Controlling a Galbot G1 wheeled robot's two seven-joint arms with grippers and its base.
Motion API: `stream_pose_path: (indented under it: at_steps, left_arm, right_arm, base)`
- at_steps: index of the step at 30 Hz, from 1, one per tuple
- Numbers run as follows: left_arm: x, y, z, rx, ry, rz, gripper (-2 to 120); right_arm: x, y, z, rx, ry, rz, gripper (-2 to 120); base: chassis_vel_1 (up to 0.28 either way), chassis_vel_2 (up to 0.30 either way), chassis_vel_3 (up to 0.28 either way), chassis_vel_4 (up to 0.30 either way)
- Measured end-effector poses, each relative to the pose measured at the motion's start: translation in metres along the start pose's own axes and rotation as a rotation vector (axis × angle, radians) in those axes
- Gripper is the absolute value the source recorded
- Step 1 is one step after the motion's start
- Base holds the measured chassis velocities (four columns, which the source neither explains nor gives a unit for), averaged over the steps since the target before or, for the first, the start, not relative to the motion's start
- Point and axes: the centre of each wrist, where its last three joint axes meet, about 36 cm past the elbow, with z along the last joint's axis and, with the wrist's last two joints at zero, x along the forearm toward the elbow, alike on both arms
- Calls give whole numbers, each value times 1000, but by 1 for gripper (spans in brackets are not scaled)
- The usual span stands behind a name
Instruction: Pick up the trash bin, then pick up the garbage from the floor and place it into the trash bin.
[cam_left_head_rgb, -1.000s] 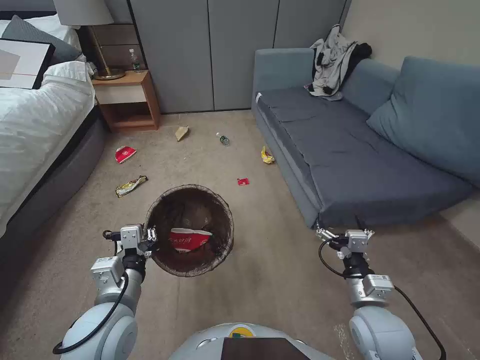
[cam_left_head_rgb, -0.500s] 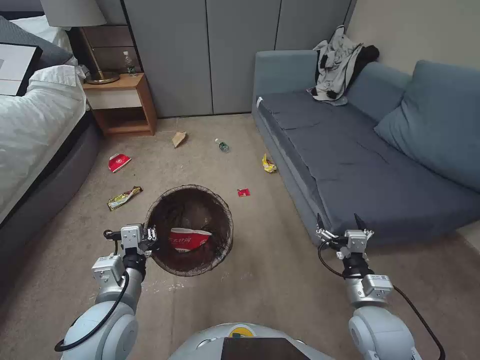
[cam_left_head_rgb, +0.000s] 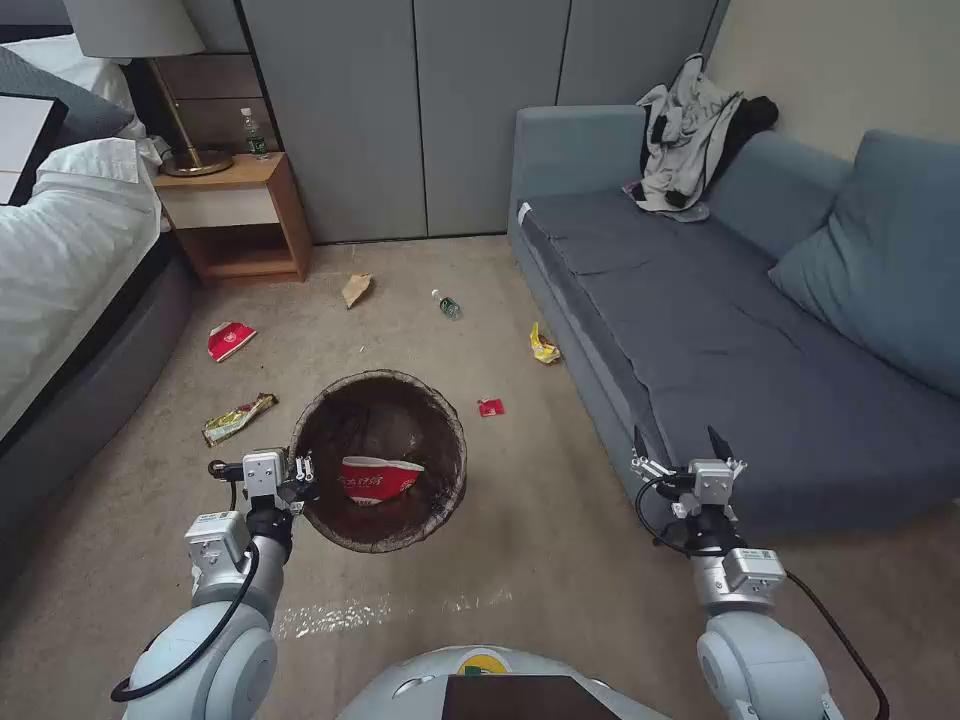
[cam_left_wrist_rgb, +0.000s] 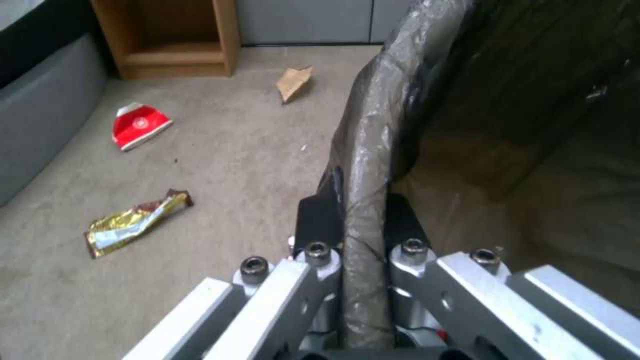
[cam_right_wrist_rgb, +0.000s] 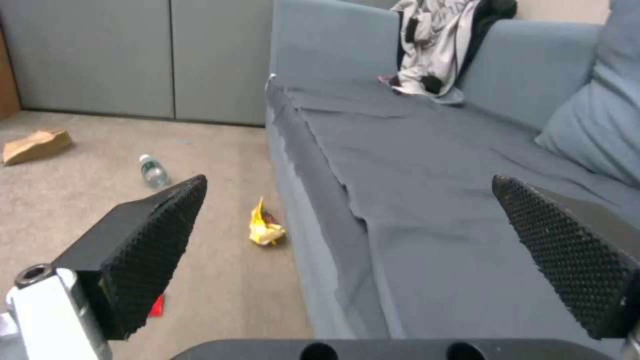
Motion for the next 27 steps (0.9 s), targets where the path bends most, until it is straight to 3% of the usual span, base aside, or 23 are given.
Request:
stream_pose_path:
  at_steps: [27]
  left_arm:
    - [0, 0, 0, 1, -2, 1, 0]
  right_arm:
    - [-1, 3, -1, -4, -5, -8, 100]
  base:
    - [-134, 137, 137, -135]
